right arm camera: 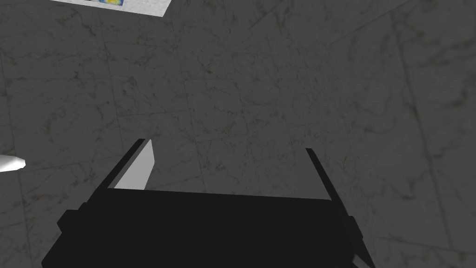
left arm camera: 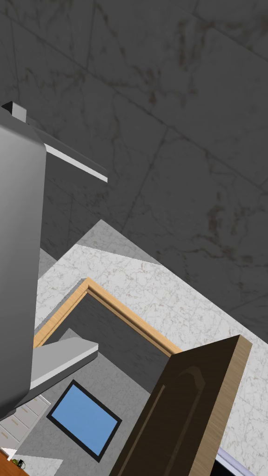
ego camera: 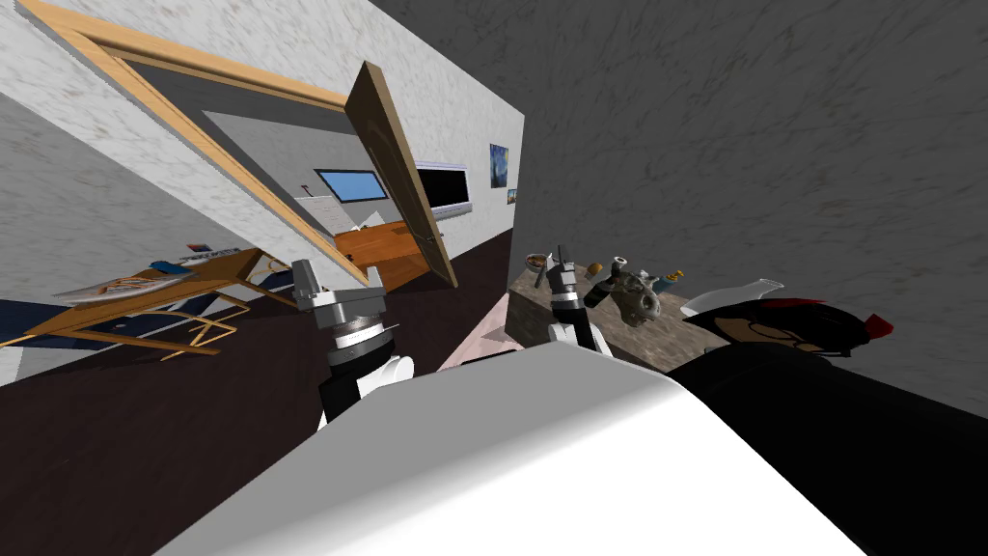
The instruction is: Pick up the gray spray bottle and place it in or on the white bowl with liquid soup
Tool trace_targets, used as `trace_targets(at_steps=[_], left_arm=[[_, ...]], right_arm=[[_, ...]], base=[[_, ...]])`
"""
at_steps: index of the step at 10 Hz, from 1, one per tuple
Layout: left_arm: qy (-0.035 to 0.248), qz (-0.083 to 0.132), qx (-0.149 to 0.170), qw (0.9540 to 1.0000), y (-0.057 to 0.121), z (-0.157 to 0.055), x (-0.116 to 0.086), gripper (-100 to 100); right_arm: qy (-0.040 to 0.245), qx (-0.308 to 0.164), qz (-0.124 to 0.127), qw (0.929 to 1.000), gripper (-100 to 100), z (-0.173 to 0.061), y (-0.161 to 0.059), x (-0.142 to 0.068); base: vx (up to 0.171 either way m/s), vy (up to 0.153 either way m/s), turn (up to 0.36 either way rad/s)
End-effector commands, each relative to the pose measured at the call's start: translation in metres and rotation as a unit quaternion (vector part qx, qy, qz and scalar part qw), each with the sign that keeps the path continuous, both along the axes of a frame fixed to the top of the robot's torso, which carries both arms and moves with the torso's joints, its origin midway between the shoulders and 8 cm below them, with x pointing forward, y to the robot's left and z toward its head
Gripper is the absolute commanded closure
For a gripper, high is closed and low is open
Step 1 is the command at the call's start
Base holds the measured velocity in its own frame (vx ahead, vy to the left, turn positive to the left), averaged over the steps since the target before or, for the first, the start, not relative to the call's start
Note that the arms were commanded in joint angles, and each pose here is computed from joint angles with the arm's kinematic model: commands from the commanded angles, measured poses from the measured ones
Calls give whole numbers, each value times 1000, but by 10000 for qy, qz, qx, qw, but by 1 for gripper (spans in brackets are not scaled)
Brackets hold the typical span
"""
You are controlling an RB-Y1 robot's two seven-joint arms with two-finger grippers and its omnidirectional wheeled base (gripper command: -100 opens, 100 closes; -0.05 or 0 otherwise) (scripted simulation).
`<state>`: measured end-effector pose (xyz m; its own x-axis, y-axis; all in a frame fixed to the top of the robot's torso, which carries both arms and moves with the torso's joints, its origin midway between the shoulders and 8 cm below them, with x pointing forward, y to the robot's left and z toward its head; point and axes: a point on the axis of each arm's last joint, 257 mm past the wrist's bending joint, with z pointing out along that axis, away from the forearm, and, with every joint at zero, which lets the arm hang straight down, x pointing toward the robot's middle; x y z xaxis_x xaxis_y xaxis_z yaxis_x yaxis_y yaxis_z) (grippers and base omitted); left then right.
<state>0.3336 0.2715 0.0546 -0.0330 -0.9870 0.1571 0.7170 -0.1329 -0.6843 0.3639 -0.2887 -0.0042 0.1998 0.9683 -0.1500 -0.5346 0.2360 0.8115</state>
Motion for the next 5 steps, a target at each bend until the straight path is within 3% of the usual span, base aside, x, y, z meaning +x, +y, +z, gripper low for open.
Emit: trace_targets(at_steps=[1,5], left_arm=[[0,0,0,10000,0,0,0,0],[0,0,-1,10000,0,0,0,0]], right_arm=[[88,-122,18,9999,-100,-3,-1,2],[478,-474,-44,9977,-100,-17,-14,8]], base=[[-1,18,18],[-7,56,33]])
